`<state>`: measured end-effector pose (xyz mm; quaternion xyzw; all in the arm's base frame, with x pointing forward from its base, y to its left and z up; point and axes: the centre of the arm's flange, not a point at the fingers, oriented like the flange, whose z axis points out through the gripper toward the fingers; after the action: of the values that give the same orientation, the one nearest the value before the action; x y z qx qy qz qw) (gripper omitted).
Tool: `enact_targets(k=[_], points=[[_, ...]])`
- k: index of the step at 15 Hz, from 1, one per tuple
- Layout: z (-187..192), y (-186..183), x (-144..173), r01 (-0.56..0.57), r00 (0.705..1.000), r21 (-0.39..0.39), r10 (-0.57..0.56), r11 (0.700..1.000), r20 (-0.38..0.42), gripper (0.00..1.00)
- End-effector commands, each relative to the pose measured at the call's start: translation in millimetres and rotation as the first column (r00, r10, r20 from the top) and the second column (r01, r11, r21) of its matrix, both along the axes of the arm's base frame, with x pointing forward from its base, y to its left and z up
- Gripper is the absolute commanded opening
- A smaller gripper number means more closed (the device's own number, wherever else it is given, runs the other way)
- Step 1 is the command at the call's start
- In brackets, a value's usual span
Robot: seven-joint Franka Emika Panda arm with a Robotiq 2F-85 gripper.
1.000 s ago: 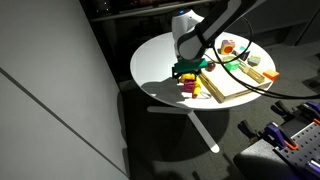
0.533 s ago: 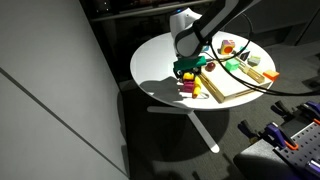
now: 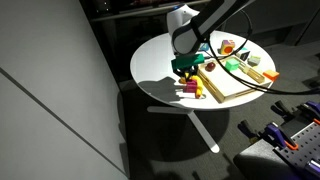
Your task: Pick up the objects on the left side of the tray and place them in the tray starting with the mulberry pink block then the yellow round fruit and finally the blue block
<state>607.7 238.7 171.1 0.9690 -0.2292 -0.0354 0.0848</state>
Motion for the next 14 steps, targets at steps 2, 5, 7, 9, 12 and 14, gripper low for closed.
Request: enact_targets(k=[2, 5, 7, 9, 12, 14], points=[[19.6, -7.2, -0.4, 0.016, 1.000, -0.005, -0.017, 1.000, -0.007, 0.03], [28.3, -12.3, 1.4, 0.024, 1.000, -0.002, -0.024, 1.000, -0.004, 0.03], [33.9, -15.6, 2.1, 0.029, 1.000, 0.002, -0.029, 1.000, -0.003, 0.03], [37.5, -18.7, 1.8, 0.027, 1.000, 0.001, -0.027, 1.000, -0.005, 0.03], [38.7, -21.4, -0.5, 0.027, 0.999, -0.003, -0.027, 1.000, -0.024, 0.31], [37.0, -22.1, -2.8, 0.030, 0.999, -0.007, -0.031, 1.000, -0.038, 0.44]])
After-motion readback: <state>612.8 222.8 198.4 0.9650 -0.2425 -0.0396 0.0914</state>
